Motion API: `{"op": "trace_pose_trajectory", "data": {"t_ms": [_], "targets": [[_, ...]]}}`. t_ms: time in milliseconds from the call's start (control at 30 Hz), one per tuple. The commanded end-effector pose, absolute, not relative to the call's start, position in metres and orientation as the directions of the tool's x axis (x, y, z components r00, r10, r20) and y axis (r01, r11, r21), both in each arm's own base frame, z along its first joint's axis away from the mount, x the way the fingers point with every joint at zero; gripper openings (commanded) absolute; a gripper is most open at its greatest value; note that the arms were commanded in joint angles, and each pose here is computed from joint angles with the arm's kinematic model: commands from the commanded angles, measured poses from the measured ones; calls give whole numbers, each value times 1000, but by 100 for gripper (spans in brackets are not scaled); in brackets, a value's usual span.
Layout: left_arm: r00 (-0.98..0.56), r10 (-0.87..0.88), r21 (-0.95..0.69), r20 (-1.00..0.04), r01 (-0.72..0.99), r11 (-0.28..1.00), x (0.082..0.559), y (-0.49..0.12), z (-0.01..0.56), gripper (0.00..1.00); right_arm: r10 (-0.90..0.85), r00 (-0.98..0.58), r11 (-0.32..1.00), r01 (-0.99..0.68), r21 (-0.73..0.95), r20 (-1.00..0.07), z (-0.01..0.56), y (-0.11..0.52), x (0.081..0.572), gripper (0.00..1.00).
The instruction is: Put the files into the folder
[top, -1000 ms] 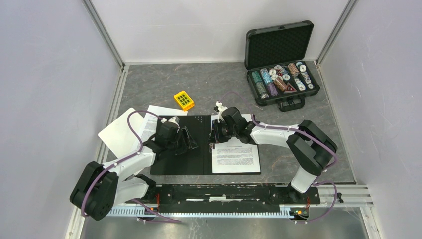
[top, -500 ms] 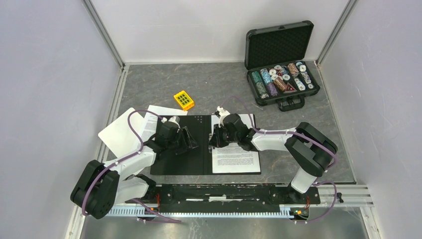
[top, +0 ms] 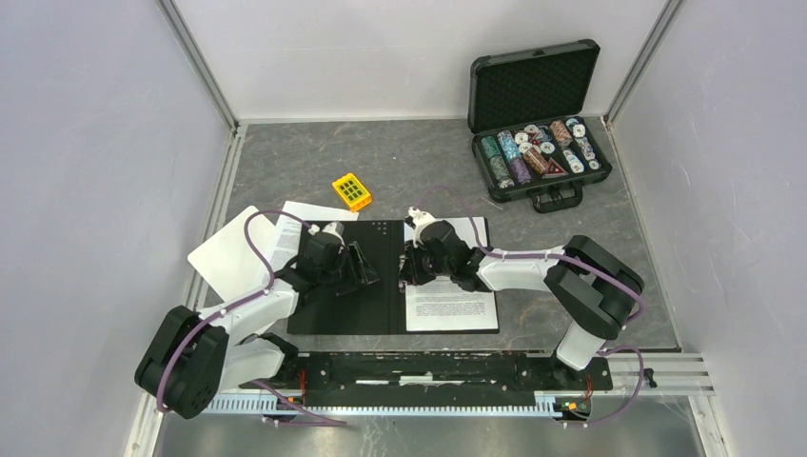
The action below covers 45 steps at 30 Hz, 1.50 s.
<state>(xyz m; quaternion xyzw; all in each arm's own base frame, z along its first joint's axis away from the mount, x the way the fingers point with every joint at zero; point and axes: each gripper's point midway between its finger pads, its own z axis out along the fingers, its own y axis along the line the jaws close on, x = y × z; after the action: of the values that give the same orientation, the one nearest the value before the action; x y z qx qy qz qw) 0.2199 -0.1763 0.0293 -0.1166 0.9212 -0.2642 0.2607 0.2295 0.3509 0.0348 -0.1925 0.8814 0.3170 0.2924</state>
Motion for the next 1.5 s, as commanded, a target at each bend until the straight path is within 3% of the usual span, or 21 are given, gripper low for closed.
{"op": "trace_pose_trajectory", "data": {"t_ms": [0,567,1467], "targets": [[-855,-364,-493,-370,-152,857,206,-162,9,61,-358,-811,840,-496,219,-463,-27,284,200,10],[-855,-363,-489,-371,-153,859,207,-162,9,61,-444,-796,822,-545,166,-412,-42,278,192,10],[-857,-359,-476,-369,-158,865,206,-160,6,61,-503,-754,810,-582,75,-422,-39,267,201,8]]}}
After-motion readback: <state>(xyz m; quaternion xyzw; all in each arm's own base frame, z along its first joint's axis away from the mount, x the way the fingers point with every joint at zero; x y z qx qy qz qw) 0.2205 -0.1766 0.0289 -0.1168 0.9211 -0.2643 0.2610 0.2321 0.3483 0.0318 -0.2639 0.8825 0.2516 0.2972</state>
